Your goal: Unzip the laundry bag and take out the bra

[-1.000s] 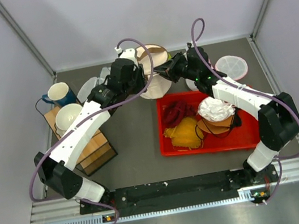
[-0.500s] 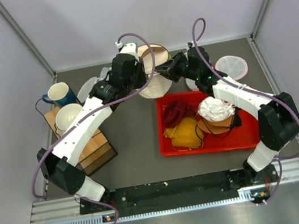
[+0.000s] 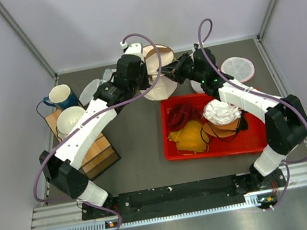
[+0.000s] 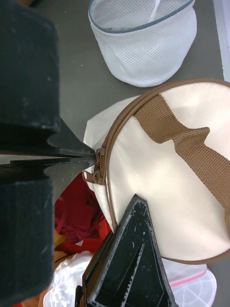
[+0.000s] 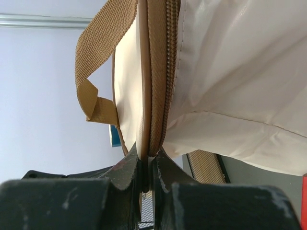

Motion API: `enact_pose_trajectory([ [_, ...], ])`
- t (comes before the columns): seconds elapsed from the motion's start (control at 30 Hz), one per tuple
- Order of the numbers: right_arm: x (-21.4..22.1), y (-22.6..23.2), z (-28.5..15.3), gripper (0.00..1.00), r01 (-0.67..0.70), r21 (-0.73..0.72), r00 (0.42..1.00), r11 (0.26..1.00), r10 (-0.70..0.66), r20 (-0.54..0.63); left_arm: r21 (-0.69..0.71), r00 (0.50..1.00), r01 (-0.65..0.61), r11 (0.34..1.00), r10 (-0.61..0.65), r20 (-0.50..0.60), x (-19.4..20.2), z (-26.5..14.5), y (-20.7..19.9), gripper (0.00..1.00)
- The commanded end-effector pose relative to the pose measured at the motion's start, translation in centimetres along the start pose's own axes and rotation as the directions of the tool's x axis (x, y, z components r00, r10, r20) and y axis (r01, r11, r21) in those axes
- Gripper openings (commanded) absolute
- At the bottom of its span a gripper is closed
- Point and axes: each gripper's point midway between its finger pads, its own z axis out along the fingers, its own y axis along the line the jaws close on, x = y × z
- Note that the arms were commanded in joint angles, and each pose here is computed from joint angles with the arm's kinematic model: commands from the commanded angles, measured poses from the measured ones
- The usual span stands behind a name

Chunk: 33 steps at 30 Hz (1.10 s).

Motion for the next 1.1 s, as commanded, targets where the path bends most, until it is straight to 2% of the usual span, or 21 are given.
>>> enact_pose_trajectory([
  [0.0,-1.0,4.7,-2.1,0.00,0.027,-0.143,0.999,0.989,-0.023,0.032,-0.051,0.997,-0.006,0.999,0.009,0.075,-2.5,-0.8,0.8,0.02],
  [0.1,-1.3,4.4,-2.3,0.00,0.024,-0.137,0.999,0.990,-0.019,0.040,-0.065,0.996,-0.013,0.998,0.018,0.083,-2.6,-1.5,1.4,0.00],
  [0.3,-1.8,3.8,-2.7,0.00,0.022,-0.130,0.999,0.991,-0.015,0.052,-0.182,0.994,0.012,0.983,0.008,0.105,-2.4,-2.2,4.7,0.00],
  [0.4,-1.8,3.5,-2.8,0.00,0.021,-0.119,0.998,0.993,-0.015,0.055,-0.135,0.992,0.008,0.991,0.009,0.125,-2.6,-3.0,4.1,0.00],
  [0.43,-1.8,3.5,-2.7,0.00,0.019,-0.117,0.998,0.993,-0.013,0.057,-0.052,0.993,-0.005,0.999,0.011,0.120,-2.3,-3.2,2.6,0.14],
  [0.47,-1.9,3.5,-2.7,0.00,0.020,-0.120,0.998,0.993,-0.013,0.058,-0.026,0.990,-0.014,1.000,0.018,0.143,-2.5,-3.7,1.9,0.22],
  [0.53,-1.9,3.6,-2.6,0.00,0.015,-0.123,0.998,0.992,-0.008,0.058,-0.049,0.988,-0.047,0.998,0.053,0.142,-1.4,-3.8,1.0,0.45],
  [0.6,-2.0,3.6,-2.5,0.00,0.009,-0.127,0.998,0.992,-0.001,0.059,-0.055,0.991,-0.055,0.997,0.061,0.120,-0.5,-3.4,0.1,0.52],
  [0.83,-2.0,4.1,-2.7,0.00,0.017,-0.128,0.998,0.992,-0.009,0.061,-0.072,0.988,-0.107,0.992,0.114,0.104,0.2,-2.2,-1.7,0.54],
  [1.07,-2.0,4.1,-2.8,0.00,0.020,-0.134,0.998,0.991,-0.012,0.057,-0.147,0.979,-0.158,0.977,0.174,0.109,-0.7,-0.8,-1.4,0.44],
])
